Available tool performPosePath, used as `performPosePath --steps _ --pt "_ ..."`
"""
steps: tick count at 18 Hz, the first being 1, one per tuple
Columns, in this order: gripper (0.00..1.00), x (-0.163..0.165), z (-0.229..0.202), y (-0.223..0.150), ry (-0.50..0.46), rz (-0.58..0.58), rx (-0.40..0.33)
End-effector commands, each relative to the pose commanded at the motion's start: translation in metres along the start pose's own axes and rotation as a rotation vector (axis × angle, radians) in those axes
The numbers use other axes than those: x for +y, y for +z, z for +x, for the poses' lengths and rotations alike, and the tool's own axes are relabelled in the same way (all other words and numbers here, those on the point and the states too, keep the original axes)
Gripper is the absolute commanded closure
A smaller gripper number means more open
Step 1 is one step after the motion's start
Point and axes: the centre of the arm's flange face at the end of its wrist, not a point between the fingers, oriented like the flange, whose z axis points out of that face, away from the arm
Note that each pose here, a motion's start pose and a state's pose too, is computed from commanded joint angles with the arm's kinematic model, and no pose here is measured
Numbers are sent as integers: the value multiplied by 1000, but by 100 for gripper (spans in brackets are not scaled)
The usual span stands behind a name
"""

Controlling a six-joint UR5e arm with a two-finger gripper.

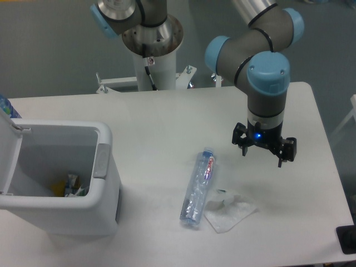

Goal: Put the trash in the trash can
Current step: 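Lower the gripper onto the crumpled clear plastic bag beside the bottle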

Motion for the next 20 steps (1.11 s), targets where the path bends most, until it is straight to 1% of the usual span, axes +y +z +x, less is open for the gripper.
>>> performPosePath --steps 3,5,7,10,11,12,15,18,20 --pt "0 -8 6 -1 -14 9 1" --pt "0 -11 9 -1 -47 17 4" --pt "0 -19 18 4 -73 21 11" --pt "0 -24 33 22 -101 49 -16" --pt "0 -27 38 29 -103 55 -20" --pt "0 -27 40 40 -101 48 -8" --pt "0 -40 25 58 -95 38 -11" --pt "0 -60 34 77 -65 34 9" --pt "0 -64 35 85 -60 30 17"
